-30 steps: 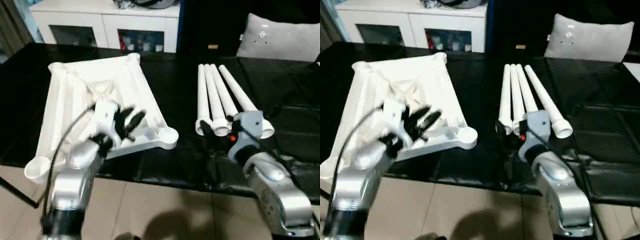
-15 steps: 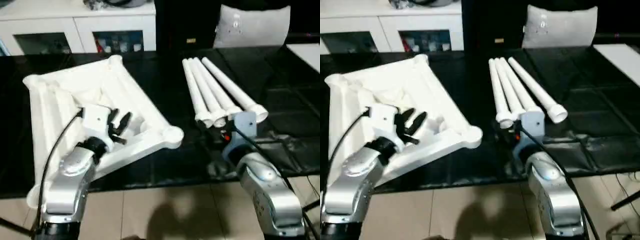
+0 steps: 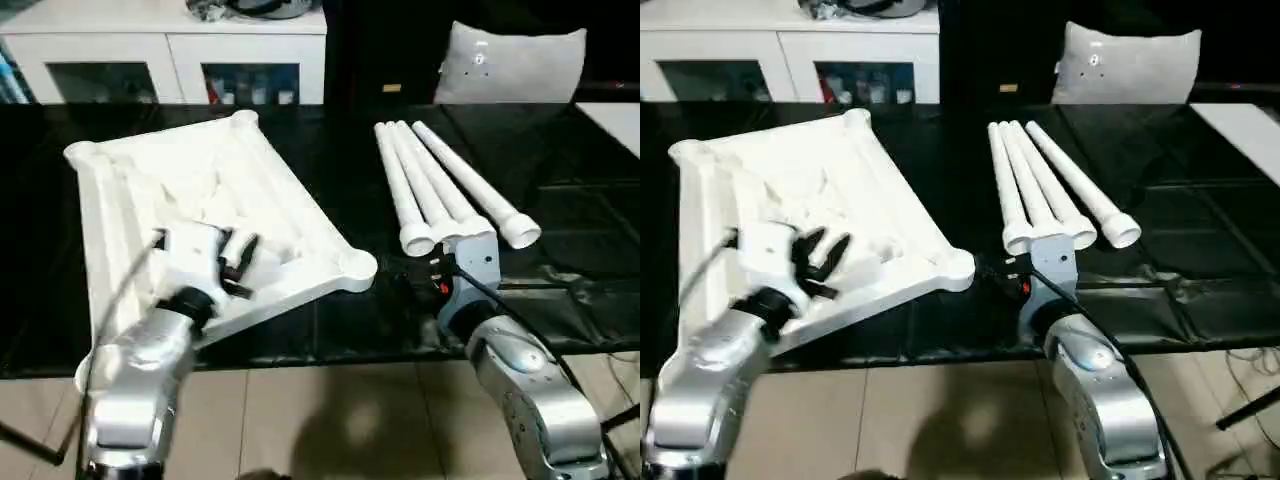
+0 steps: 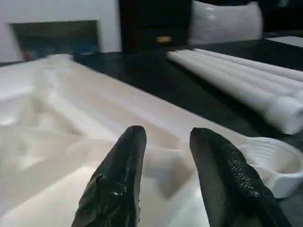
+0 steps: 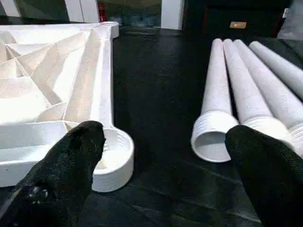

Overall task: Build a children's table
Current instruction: Move to table

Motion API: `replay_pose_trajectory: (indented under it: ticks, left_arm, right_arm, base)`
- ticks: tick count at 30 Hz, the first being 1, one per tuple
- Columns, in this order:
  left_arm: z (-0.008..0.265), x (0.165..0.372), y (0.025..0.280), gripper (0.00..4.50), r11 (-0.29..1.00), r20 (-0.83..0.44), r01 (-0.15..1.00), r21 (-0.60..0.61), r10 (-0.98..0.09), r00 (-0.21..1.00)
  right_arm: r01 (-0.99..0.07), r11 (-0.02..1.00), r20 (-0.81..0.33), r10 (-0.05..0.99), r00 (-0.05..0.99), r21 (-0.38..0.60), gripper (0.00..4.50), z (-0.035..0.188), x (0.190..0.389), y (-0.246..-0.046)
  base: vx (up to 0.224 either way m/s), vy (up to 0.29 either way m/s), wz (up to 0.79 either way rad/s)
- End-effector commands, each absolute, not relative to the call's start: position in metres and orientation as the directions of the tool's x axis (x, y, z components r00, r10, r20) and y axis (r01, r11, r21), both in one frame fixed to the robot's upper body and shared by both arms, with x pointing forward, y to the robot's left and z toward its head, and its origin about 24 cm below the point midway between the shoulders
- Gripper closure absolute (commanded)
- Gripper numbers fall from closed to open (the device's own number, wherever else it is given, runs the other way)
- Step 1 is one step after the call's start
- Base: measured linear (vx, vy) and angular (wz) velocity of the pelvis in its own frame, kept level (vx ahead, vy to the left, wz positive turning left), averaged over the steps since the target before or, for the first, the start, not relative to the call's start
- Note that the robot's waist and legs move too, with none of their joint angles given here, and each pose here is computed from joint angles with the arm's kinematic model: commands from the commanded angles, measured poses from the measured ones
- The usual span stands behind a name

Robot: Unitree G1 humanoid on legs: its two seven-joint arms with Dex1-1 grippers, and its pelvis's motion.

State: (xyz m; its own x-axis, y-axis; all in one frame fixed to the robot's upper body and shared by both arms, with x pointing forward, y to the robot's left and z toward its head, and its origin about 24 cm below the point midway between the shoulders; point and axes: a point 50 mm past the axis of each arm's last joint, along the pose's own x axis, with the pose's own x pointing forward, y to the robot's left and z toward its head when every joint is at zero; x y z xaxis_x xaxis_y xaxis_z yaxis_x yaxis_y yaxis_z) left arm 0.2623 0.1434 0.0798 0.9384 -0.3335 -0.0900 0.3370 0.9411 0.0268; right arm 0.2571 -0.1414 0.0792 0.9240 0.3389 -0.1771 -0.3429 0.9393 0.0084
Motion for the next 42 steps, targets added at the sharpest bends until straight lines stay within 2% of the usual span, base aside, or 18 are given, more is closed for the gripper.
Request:
replay_pose_trajectory:
  ticks: [1,13,15,24,27,29,34,37,39,42]
  left_arm:
    - [0.084,0.263,0.14,2.66,0.939,-0.069,0.341,0.046,-0.338,0.939]
    - [0.082,0.263,0.137,2.66,0.94,-0.075,0.336,0.057,-0.332,0.94]
    - [0.082,0.263,0.136,2.66,0.938,-0.075,0.34,0.066,-0.335,0.939]
    - [0.082,0.261,0.135,2.66,0.932,-0.082,0.356,0.065,-0.351,0.933]
    - [0.084,0.262,0.135,2.66,0.926,-0.078,0.369,0.078,-0.363,0.928]
    - [0.086,0.265,0.137,2.66,0.928,-0.072,0.364,0.083,-0.359,0.931]
    - [0.09,0.27,0.14,2.66,0.938,-0.064,0.33,0.108,-0.324,0.944]
    - [0.093,0.271,0.141,2.66,0.936,-0.068,0.333,0.113,-0.327,0.943]
    - [0.091,0.271,0.141,2.66,0.934,-0.085,0.345,0.093,-0.338,0.937]
    - [0.091,0.271,0.139,2.66,0.928,-0.091,0.364,0.086,-0.356,0.93]
  right_arm:
    - [-0.334,0.943,-0.161,0.328,0.931,-0.005,0.0,0.083,0.258,-0.147]
    - [-0.361,0.932,-0.159,0.354,0.922,-0.015,0.0,0.085,0.258,-0.149]
    - [-0.362,0.931,-0.164,0.351,0.922,-0.042,0.0,0.085,0.258,-0.149]
    - [-0.39,0.921,-0.151,0.384,0.911,-0.015,0.0,0.091,0.26,-0.15]
    - [-0.371,0.928,-0.153,0.362,0.92,-0.03,0.0,0.095,0.264,-0.153]
    - [-0.34,0.94,-0.175,0.333,0.927,-0.014,0.0,0.095,0.266,-0.154]
    - [-0.36,0.932,-0.192,0.347,0.918,-0.039,0.0,0.093,0.27,-0.148]
    - [-0.323,0.946,-0.194,0.311,0.93,-0.032,0.0,0.093,0.274,-0.148]
    - [-0.279,0.958,-0.187,0.263,0.946,-0.062,0.0,0.094,0.277,-0.152]
    - [-0.29,0.957,-0.209,0.288,0.935,0.019,0.0,0.092,0.276,-0.152]
  base:
    - [0.058,0.005,-0.02]
    - [0.151,-0.018,-0.01]
    - [0.195,-0.001,0.16]
    - [0.12,-0.03,0.17]
    - [0.126,0.073,0.0]
    - [0.017,0.055,-0.03]
    - [-0.055,-0.015,0.0]
    - [-0.081,-0.049,0.29]
    - [-0.049,-0.066,0.55]
    - [-0.045,-0.144,0.58]
